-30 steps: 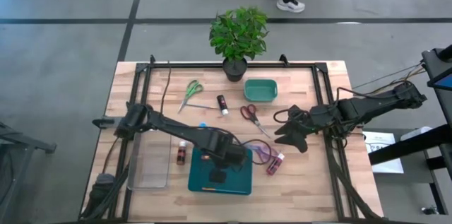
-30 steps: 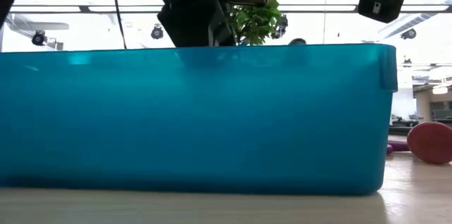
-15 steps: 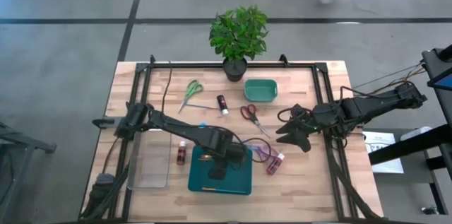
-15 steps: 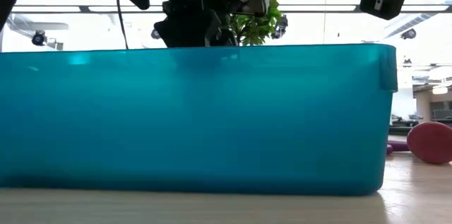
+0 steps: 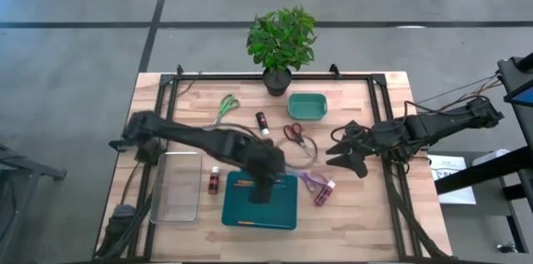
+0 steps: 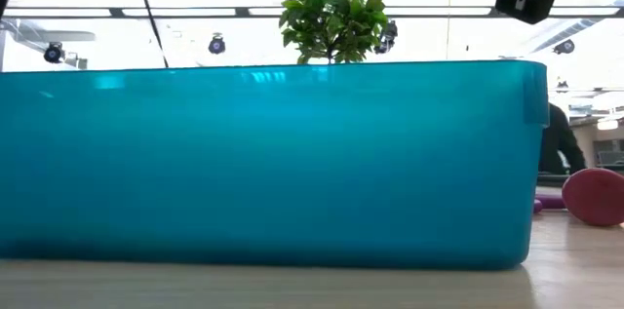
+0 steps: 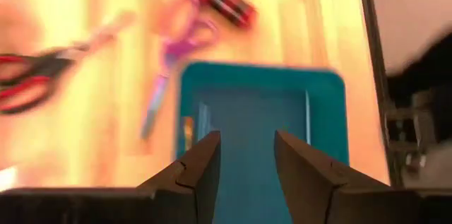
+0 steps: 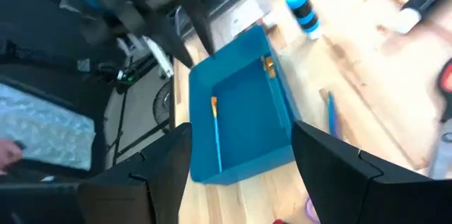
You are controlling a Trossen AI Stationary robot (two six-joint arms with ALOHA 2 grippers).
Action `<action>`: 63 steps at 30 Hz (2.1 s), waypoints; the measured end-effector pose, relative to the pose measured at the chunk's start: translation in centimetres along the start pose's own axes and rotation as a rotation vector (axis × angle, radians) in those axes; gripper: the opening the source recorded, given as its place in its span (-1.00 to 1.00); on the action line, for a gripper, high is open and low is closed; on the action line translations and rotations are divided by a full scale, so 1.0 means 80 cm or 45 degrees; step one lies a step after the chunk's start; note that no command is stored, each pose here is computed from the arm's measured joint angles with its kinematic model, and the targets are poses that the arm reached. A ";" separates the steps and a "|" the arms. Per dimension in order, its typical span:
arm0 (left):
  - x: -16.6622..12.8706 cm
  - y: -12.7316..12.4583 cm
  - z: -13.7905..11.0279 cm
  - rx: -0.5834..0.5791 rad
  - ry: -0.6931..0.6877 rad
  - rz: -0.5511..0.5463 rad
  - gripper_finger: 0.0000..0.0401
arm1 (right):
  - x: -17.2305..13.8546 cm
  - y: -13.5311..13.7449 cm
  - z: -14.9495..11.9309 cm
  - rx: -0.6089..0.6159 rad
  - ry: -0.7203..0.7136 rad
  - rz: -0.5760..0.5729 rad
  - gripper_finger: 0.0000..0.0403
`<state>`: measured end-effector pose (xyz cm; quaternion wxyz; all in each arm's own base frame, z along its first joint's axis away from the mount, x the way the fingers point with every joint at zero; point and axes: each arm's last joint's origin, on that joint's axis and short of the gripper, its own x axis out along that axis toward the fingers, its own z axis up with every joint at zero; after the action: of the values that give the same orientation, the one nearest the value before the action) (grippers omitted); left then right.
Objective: Pick & Place Paint Supplies
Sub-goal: Put the blue paint brush into the blue bin
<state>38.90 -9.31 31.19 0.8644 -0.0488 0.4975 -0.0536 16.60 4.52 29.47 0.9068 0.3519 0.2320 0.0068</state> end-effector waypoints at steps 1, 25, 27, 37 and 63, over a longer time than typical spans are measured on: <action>-0.013 0.003 0.000 -0.036 -0.036 0.029 -0.29 | -0.001 0.000 0.001 0.000 -0.014 -0.005 0.18; -0.095 0.143 -0.061 0.186 0.250 0.465 -0.29 | -0.004 0.011 0.020 0.059 -0.336 0.007 0.18; -0.084 0.158 -0.067 0.244 0.287 0.418 -0.29 | -0.006 0.012 0.023 0.086 -0.385 0.003 0.18; -0.020 0.219 -0.116 0.399 0.362 0.321 -0.29 | -0.011 0.016 0.033 0.150 -0.574 -0.016 0.18; 0.080 0.263 -0.141 0.353 0.325 0.230 -0.29 | -0.007 0.012 0.034 0.241 -0.663 -0.102 0.18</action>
<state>33.26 10.25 17.16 0.7940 0.1229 0.5933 -0.0496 17.42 3.43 32.11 0.8986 0.4154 0.0045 -0.1413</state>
